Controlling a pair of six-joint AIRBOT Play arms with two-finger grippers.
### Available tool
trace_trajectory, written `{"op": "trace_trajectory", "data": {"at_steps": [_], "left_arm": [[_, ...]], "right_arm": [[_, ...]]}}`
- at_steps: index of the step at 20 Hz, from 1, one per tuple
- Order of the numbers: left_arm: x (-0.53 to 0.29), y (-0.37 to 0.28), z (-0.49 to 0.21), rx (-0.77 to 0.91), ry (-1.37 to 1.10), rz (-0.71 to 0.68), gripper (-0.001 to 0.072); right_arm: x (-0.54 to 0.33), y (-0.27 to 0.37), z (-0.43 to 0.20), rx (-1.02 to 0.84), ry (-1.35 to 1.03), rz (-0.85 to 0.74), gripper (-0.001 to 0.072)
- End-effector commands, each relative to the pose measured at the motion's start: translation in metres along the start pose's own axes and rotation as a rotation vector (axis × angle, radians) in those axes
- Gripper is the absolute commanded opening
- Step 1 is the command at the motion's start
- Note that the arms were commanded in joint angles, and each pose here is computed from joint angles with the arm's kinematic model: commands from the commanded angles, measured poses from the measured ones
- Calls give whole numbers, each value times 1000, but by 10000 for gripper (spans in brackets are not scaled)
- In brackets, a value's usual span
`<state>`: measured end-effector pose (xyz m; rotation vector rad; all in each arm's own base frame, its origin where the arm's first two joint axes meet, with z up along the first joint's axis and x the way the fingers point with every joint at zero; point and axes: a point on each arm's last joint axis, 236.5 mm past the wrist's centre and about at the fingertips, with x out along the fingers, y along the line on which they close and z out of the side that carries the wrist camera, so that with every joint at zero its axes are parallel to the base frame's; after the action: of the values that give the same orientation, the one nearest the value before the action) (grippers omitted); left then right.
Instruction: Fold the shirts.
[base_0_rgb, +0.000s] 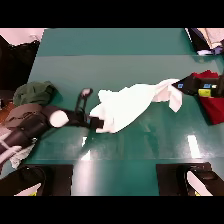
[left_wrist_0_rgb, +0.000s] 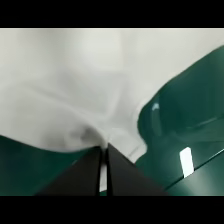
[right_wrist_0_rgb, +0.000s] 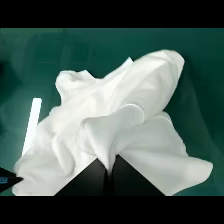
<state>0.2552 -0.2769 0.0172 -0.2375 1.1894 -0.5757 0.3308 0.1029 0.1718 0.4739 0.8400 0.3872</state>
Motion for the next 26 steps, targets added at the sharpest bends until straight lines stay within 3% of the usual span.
{"op": "trace_trajectory", "data": {"at_steps": [1, 6, 12, 16, 21, 24, 26], "left_arm": [[-105, -17, 79, 201, -243, 81, 33], [-347, -46, 147, 348, -799, 218, 33], [-507, -94, 119, 417, -1145, 139, 33], [-543, -112, 104, 427, -1218, 71, 33], [-529, -124, 98, 439, -1157, 1, 33], [-509, -110, 112, 453, -1104, 90, 32], [-469, -79, 131, 423, -964, 228, 33]], "right_arm": [[-37, 27, 34, -71, -131, 16, 20], [-141, 87, 104, -227, -417, 16, 20], [-242, 131, 128, -359, -638, -62, 20], [-288, 139, 124, -403, -714, -188, 20], [-323, 121, 124, -347, -759, -397, 19], [-313, 88, 135, -245, -719, -412, 19], [-286, 54, 138, -153, -623, -374, 19]]}}
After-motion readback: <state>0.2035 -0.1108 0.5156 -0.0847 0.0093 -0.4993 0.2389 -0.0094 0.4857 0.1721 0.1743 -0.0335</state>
